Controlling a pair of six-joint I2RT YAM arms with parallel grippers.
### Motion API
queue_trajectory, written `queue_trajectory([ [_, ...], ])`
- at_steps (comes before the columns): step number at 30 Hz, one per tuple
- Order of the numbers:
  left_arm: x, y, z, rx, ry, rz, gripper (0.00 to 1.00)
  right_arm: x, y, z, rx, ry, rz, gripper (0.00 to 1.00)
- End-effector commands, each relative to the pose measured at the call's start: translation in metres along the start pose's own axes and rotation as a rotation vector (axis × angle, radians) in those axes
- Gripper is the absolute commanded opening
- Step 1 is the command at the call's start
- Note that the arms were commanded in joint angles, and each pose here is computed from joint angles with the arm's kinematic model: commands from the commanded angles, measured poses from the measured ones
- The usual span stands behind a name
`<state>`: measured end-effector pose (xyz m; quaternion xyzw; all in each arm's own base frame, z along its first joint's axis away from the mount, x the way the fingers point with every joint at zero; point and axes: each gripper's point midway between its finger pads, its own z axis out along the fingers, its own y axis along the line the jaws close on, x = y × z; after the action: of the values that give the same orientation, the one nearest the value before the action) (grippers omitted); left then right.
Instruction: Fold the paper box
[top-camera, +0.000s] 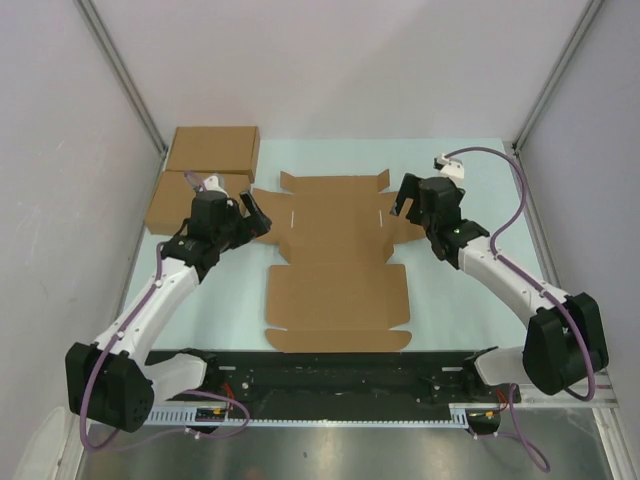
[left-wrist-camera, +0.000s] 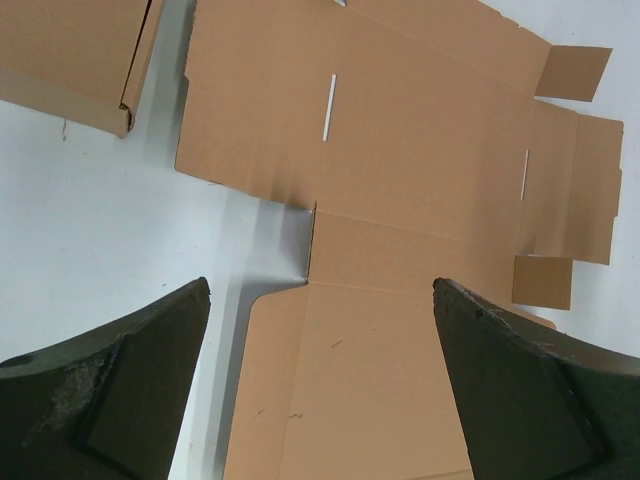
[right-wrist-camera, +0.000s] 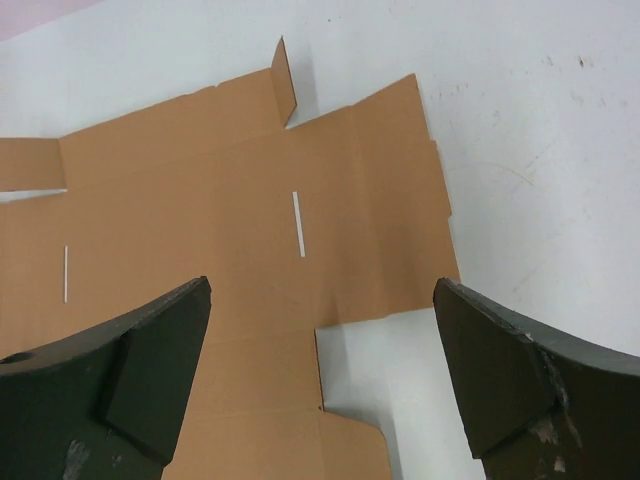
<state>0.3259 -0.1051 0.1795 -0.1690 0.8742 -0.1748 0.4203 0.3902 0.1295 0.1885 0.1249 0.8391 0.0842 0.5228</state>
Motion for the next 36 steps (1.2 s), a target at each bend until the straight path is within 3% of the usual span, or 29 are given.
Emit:
queue_trajectory([
  [1, 0.007, -0.002, 0.006, 0.029, 0.0, -0.073, 0.99, -0.031, 0.019, 0.01, -0.072, -0.079, 0.042, 1.0],
  [10, 0.013, -0.016, 0.0, 0.12, -0.029, -0.067, 0.96, -0.04, 0.016, 0.091, -0.122, 0.004, 0.129, 0.98],
  [14, 0.015, -0.017, -0.004, 0.129, -0.032, -0.043, 0.95, -0.021, 0.016, 0.132, -0.146, 0.068, 0.123, 0.94],
  [27, 0.019, -0.015, -0.002, 0.116, -0.011, -0.012, 0.95, -0.008, 0.039, 0.195, -0.197, 0.125, 0.079, 0.9],
  [29, 0.017, -0.011, 0.0, 0.09, -0.025, -0.005, 0.94, 0.0, 0.035, 0.207, -0.169, 0.159, 0.054, 0.86],
  [33, 0.017, -0.006, 0.002, 0.062, -0.017, -0.001, 0.94, 0.01, 0.027, 0.223, -0.135, 0.195, 0.005, 0.61],
  [36, 0.017, -0.006, 0.005, 0.061, -0.02, -0.001, 0.94, 0.019, 0.015, 0.229, -0.12, 0.229, 0.025, 0.54],
])
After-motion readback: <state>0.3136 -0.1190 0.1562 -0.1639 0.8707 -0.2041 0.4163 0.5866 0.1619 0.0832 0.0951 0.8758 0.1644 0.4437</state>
